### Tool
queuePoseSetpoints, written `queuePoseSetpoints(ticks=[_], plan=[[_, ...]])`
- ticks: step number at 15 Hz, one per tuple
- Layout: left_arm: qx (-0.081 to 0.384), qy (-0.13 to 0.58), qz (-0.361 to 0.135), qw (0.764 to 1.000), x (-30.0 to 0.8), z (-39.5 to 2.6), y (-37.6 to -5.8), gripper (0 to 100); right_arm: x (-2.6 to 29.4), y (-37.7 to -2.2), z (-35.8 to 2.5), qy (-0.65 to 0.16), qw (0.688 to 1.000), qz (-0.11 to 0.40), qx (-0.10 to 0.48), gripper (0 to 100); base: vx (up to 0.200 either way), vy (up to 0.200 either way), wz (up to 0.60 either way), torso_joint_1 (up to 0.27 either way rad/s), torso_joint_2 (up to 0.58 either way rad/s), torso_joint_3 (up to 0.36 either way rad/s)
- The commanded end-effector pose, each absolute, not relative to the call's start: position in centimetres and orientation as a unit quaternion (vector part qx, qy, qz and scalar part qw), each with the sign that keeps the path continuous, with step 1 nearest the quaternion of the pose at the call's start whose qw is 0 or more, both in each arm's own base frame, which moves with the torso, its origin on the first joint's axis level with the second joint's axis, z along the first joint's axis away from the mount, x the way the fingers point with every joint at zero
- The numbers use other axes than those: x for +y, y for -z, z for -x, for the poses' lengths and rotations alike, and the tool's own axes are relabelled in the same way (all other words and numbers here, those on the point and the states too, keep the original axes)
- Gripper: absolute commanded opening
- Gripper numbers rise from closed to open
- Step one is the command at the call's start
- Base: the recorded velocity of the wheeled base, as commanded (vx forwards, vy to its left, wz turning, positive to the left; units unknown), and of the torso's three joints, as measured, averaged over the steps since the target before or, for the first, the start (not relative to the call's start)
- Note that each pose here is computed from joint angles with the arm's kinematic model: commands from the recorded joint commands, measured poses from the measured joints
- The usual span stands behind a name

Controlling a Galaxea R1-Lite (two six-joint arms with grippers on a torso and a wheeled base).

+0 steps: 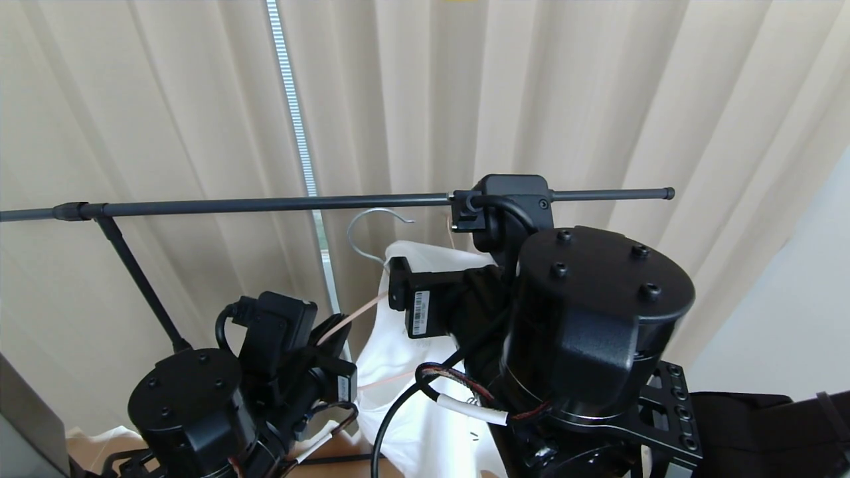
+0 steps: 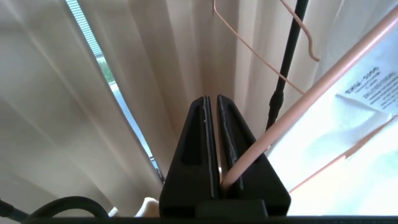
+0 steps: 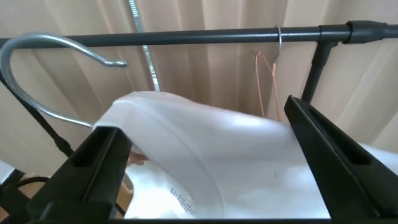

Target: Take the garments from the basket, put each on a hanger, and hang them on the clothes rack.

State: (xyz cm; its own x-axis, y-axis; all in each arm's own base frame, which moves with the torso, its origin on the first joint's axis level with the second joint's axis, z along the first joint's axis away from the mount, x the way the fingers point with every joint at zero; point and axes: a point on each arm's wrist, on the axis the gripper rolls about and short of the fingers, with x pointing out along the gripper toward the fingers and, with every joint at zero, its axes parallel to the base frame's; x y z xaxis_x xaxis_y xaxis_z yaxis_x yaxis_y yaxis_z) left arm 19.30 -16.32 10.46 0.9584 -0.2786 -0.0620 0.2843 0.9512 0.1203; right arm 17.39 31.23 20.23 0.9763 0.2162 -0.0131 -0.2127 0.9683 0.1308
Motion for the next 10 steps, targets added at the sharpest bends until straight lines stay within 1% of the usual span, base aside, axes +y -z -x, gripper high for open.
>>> queuePoseSetpoints(ticks=[1, 10], plan=[[0.023, 0.142, -0.064, 0.987, -16.29, -19.28, -10.42, 0, 31.18, -20.22, -17.47, -0.106, 0.992, -0.064, 0.014, 100, 0.000, 0.000, 0.00, 0.000, 0.00, 0.000], [0.010, 0.140, -0.054, 0.989, -16.29, -19.39, -10.72, 0, 30.73, -20.01, -18.42, -0.091, 0.994, -0.052, 0.014, 100, 0.000, 0.000, 0.00, 0.000, 0.00, 0.000]])
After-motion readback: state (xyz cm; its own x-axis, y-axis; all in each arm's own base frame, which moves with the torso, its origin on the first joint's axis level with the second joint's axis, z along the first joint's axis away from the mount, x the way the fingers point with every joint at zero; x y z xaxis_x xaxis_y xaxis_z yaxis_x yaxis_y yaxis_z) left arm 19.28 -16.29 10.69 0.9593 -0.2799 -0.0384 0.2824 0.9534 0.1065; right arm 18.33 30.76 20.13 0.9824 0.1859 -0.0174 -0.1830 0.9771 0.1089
